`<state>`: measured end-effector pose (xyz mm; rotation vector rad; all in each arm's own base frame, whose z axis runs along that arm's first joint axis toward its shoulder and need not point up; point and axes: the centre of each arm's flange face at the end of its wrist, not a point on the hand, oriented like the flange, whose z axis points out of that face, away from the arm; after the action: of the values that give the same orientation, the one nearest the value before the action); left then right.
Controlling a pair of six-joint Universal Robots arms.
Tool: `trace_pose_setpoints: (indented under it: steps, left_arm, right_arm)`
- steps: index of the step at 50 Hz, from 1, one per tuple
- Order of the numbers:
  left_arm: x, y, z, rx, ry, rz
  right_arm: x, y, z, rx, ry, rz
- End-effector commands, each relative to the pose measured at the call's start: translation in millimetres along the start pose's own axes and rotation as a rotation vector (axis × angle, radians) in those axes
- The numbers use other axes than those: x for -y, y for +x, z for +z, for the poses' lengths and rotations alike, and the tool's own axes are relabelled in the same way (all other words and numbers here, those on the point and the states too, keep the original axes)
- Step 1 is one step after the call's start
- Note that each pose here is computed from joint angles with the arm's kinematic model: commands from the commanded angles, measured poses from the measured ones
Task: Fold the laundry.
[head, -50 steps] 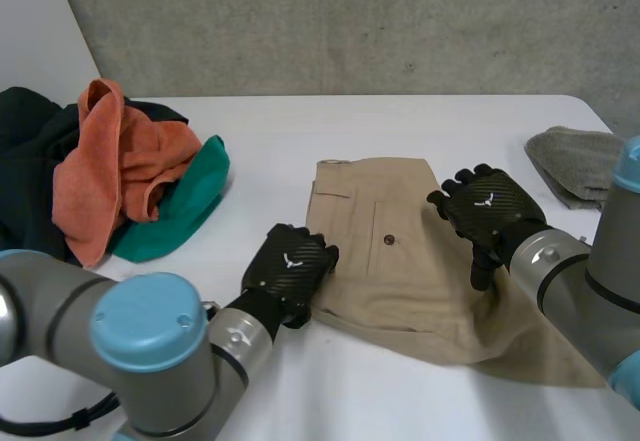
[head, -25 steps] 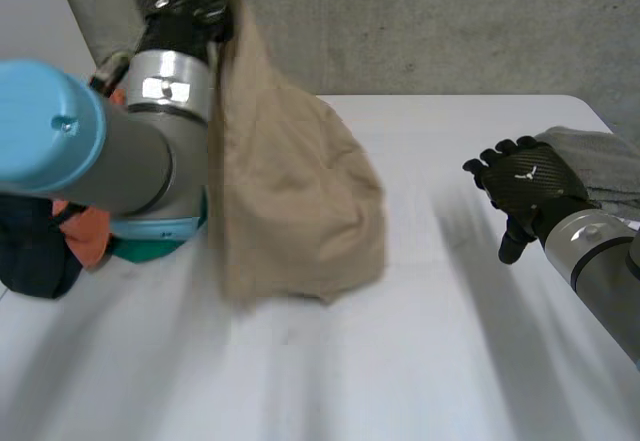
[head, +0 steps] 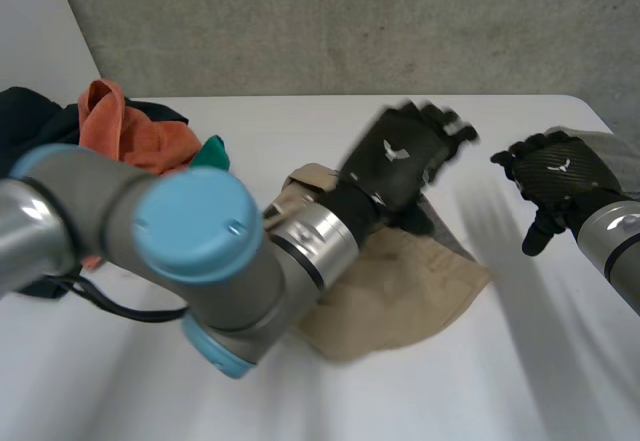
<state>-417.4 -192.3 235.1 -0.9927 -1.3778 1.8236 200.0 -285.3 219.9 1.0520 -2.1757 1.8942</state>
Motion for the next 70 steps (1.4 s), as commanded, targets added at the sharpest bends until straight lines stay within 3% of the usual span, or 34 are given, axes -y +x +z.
trace_pose_setpoints:
  steps: [1, 4, 11, 15, 22, 42, 48, 54, 58, 64, 66, 70]
  left_arm:
    - [43, -48, -37, 0.284, -0.048, 0.016]
    - [34, -45, -74, 0.353, -0.189, -0.001]
    - [-7, -26, -124, 0.363, -0.477, -0.045]
    - [-28, -13, -147, 0.357, -0.604, -0.139]
    - [-59, -10, -148, 0.388, -0.675, -0.281]
    - [-82, -22, -106, 0.408, -0.534, -0.262]
    - [-70, -28, -98, 0.417, -0.492, -0.258]
    - [-19, -39, -91, 0.423, -0.382, -0.237]
    - [23, -43, -89, 0.408, -0.315, -0.185]
    - [88, -48, -96, 0.389, -0.285, -0.044]
    - [102, -49, -97, 0.380, -0.288, -0.001]
    - [118, -51, -98, 0.366, -0.311, 0.082]
  right_arm:
    - [18, -11, -11, 0.137, 0.122, -0.119]
    - [17, -18, -16, 0.200, 0.110, -0.145]
    - [-12, -43, -16, 0.360, -0.027, -0.166]
    - [-28, -50, -7, 0.395, -0.055, -0.246]
    - [-44, -56, 12, 0.393, -0.040, -0.307]
    - [-67, -65, 34, 0.384, -0.022, -0.301]
    - [-69, -66, 39, 0.384, -0.016, -0.297]
    - [-55, -51, 42, 0.320, 0.017, -0.217]
    - [4, -16, 23, 0.193, 0.141, -0.159]
    - [74, 19, -27, 0.082, 0.237, -0.195]
    - [101, 43, -53, 0.003, 0.236, -0.205]
    - [112, 70, -79, -0.046, 0.148, -0.186]
